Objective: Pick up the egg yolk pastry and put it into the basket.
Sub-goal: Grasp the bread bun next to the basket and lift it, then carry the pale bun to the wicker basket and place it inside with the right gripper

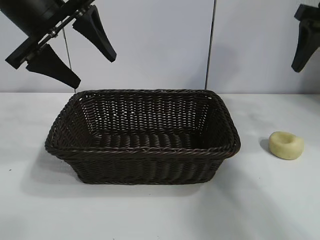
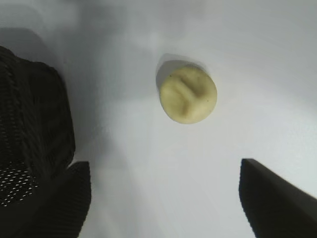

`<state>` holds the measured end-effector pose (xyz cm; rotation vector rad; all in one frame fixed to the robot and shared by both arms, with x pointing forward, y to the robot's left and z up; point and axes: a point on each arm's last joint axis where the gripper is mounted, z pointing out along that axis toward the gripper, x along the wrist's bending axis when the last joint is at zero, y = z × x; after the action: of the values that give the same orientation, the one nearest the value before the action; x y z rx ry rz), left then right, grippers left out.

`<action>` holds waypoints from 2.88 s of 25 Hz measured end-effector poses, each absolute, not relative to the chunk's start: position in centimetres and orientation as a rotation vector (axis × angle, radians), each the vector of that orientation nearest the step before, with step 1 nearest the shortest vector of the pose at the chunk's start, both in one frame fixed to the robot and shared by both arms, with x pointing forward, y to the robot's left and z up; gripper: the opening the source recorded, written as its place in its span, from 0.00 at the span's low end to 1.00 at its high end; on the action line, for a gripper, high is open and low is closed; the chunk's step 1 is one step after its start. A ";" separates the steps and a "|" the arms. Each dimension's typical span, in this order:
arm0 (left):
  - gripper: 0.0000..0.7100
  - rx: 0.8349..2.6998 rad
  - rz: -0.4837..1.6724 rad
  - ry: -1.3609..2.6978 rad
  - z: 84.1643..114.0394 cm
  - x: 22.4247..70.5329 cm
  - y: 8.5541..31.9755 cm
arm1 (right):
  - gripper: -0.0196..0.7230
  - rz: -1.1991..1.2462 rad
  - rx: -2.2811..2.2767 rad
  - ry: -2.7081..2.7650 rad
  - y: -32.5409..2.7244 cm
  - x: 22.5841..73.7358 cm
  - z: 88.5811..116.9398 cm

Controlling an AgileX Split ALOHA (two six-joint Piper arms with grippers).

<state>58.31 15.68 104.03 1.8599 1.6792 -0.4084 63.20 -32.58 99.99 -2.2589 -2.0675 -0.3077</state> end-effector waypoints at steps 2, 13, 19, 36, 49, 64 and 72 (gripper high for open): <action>0.76 1.860 -0.408 1.679 104.0 58.3 15.7 | 0.82 -0.287 -2.263 -2.047 -32.7 63.7 98.6; 0.76 1.860 -0.408 1.679 104.0 58.3 15.7 | 0.79 -0.204 -2.275 -1.973 -33.0 65.4 92.1; 0.76 1.860 -0.408 1.679 104.0 58.3 15.7 | 0.62 -0.215 -2.309 -1.949 -33.0 65.7 91.4; 0.76 1.861 -0.408 1.678 104.0 58.3 15.7 | 0.10 -0.235 -2.282 -1.960 -32.9 66.2 92.0; 0.76 1.861 -0.409 1.678 104.0 58.3 15.7 | 0.09 -0.594 -2.137 -2.178 -27.8 67.1 104.1; 0.76 1.864 -0.414 1.678 104.0 58.3 15.7 | 0.08 -0.608 -1.814 -2.406 -17.4 64.9 105.6; 0.76 1.865 -0.415 1.678 104.0 58.3 15.7 | 0.08 -0.590 -1.625 -2.511 -11.8 62.7 105.5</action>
<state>58.25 15.67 104.02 1.8647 1.6783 -0.4149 62.69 -11.75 105.54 -1.6253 -2.5109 -0.5902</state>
